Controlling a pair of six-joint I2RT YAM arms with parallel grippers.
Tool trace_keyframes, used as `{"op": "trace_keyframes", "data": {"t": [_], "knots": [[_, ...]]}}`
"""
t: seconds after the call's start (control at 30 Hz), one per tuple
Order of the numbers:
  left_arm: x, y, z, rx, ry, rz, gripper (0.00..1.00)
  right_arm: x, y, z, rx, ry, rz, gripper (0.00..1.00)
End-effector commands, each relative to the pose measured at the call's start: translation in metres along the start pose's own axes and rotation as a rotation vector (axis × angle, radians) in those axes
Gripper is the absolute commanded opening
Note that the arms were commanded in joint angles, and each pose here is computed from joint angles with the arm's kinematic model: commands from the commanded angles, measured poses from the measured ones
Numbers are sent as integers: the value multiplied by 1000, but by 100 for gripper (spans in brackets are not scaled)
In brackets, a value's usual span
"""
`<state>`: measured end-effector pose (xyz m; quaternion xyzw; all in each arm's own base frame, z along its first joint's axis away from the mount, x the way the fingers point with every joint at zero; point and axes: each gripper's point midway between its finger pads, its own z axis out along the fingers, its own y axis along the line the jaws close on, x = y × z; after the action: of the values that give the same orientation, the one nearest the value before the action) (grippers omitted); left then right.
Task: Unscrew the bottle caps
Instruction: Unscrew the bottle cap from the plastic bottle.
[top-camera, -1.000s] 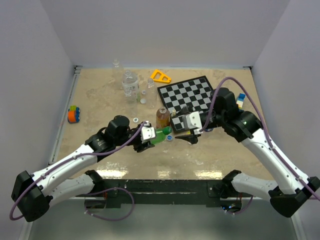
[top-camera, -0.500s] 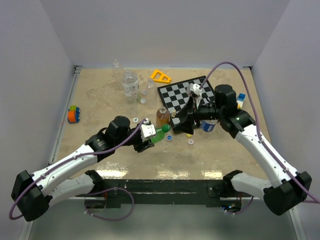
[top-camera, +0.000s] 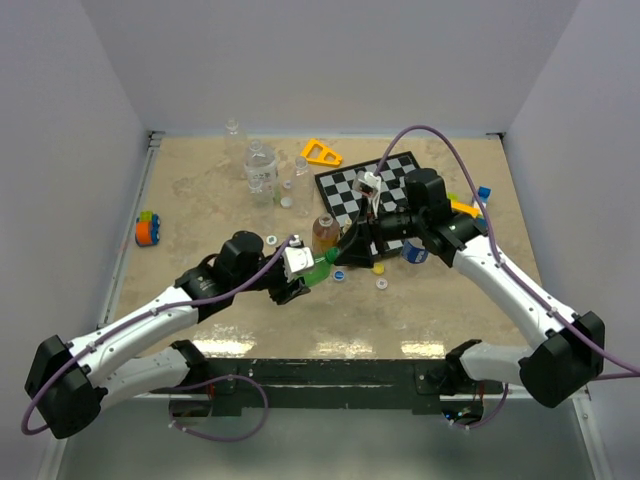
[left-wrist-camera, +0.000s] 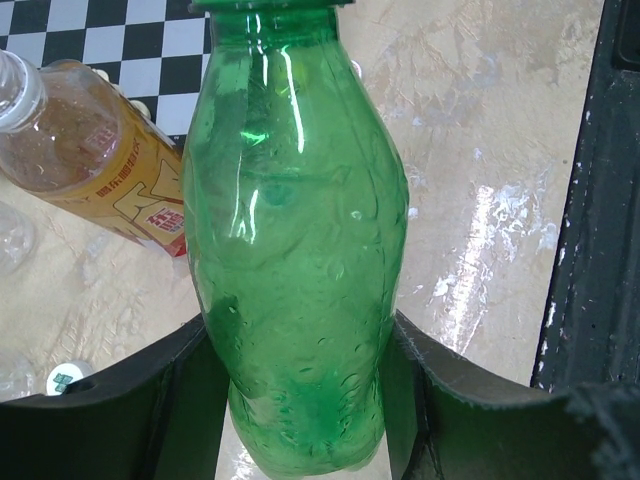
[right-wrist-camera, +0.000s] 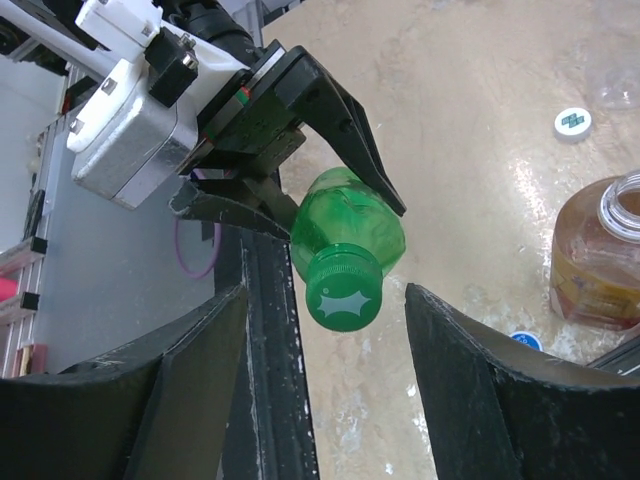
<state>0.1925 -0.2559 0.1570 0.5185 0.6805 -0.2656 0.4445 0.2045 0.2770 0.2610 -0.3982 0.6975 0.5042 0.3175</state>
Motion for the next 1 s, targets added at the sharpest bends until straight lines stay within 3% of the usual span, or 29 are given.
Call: {"op": "trace_keyframes", "data": {"t": [0.0, 0.23, 0.63, 0.73, 0.83, 0.97], "knots": [[-23, 5, 1, -17, -66, 16, 0, -18, 6, 2, -7, -23, -30, 67], [-21, 6, 2, -19, -59, 16, 0, -15, 5, 7, -6, -6, -28, 57], [-20, 8, -1, -31, -52, 33, 0, -8, 11, 8, -31, 37, -117, 9], [-20, 10, -3, -45, -49, 44, 0, -4, 17, 8, -52, 53, -164, 3], [-19, 11, -6, -54, -45, 56, 0, 4, 22, 8, -71, 94, -272, 0], [-20, 10, -10, -55, -47, 77, 0, 18, 27, -1, -133, 156, -677, 0]]}}
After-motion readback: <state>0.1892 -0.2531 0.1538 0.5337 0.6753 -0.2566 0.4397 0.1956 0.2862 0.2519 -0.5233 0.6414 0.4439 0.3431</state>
